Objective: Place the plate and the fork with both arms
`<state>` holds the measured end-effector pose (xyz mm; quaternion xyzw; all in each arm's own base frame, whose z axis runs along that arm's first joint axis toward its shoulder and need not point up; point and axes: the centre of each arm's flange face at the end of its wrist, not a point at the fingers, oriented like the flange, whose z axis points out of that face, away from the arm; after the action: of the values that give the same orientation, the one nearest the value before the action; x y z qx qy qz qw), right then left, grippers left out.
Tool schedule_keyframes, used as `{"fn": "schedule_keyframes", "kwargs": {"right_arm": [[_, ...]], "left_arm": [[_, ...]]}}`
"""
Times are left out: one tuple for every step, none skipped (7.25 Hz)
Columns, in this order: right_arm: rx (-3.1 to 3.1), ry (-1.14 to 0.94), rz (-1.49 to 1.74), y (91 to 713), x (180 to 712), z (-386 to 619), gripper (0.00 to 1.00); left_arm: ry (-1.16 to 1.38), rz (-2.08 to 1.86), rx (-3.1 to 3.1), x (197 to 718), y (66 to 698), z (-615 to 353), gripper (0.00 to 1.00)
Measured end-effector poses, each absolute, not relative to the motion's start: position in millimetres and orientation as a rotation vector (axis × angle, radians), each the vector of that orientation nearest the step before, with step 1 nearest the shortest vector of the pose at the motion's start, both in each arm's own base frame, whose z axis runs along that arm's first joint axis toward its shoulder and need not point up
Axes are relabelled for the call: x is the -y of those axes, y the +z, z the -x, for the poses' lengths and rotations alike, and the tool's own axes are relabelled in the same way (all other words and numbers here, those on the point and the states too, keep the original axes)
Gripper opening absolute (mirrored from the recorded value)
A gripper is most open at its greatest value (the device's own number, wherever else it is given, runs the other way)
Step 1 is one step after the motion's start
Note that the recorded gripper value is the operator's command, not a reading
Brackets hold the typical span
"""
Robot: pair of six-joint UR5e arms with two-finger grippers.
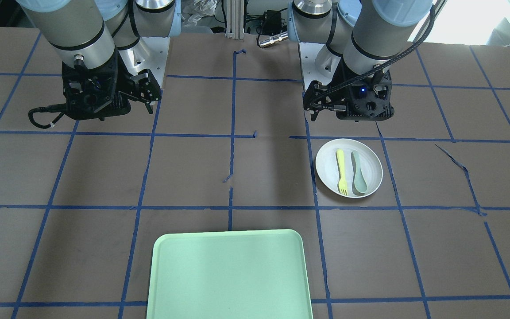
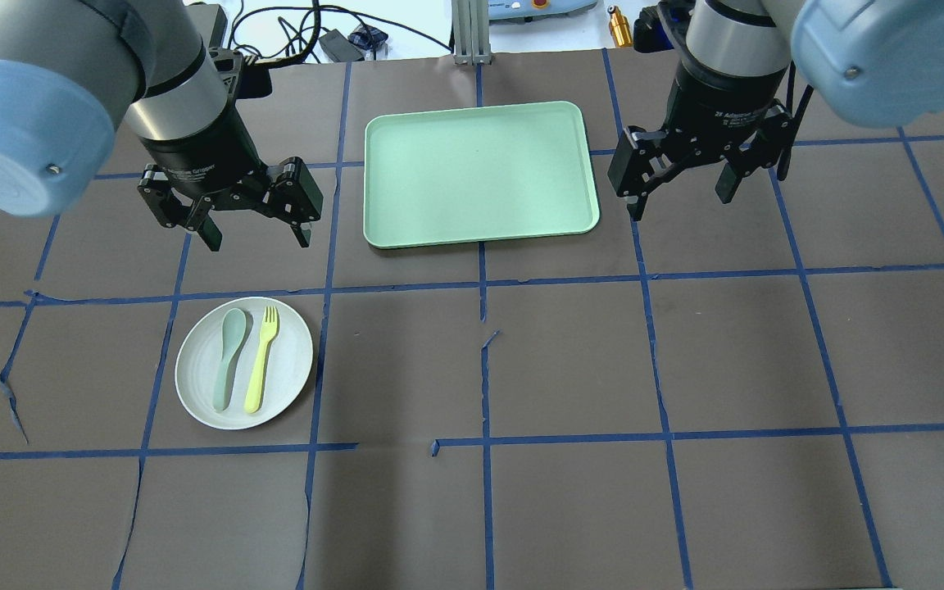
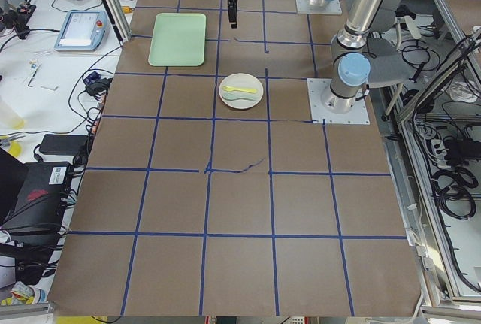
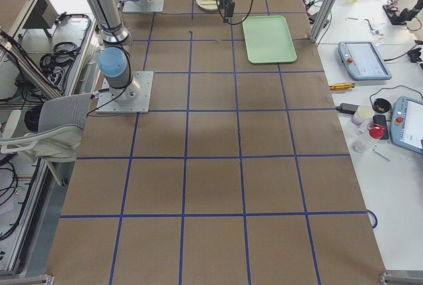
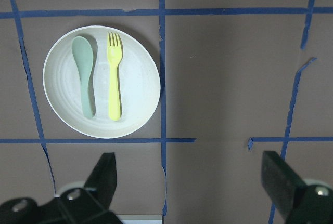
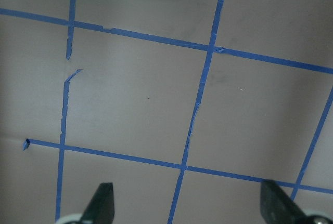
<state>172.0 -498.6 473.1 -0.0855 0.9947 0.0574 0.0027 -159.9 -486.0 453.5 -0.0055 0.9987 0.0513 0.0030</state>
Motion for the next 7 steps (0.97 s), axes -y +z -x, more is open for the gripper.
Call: {"fn": "schedule_keyframes", "kwargs": {"right_arm": [[-3.124,0.175,0.220,472.6,499.3,-172.2,1.00],[-3.128,0.170,0.180,472.0,500.3,-172.4,1.00],[-3.129,0.169,0.159,471.0,501.0,-172.8,1.00],[-3.129,0.170,0.150,470.1,501.6,-173.1,1.00],[-3.129,0.175,0.147,468.6,502.5,-173.3,1.00],[-3.129,0.180,0.146,466.9,503.5,-173.4,1.00],[-3.130,0.182,0.148,465.5,504.6,-173.5,1.00]], "left_arm": [[0.163,0.018,-3.131,486.4,452.7,159.6,1.00],[0.165,0.019,-3.130,486.3,452.5,159.4,1.00],[0.163,0.020,-3.127,485.2,454.0,158.5,1.00],[0.159,0.021,-3.124,483.6,456.9,157.7,1.00],[0.156,0.021,-3.122,482.9,458.3,157.4,1.00],[0.160,0.020,-3.122,483.3,457.2,157.5,1.00],[0.165,0.019,-3.120,484.7,455.0,157.1,1.00]]}}
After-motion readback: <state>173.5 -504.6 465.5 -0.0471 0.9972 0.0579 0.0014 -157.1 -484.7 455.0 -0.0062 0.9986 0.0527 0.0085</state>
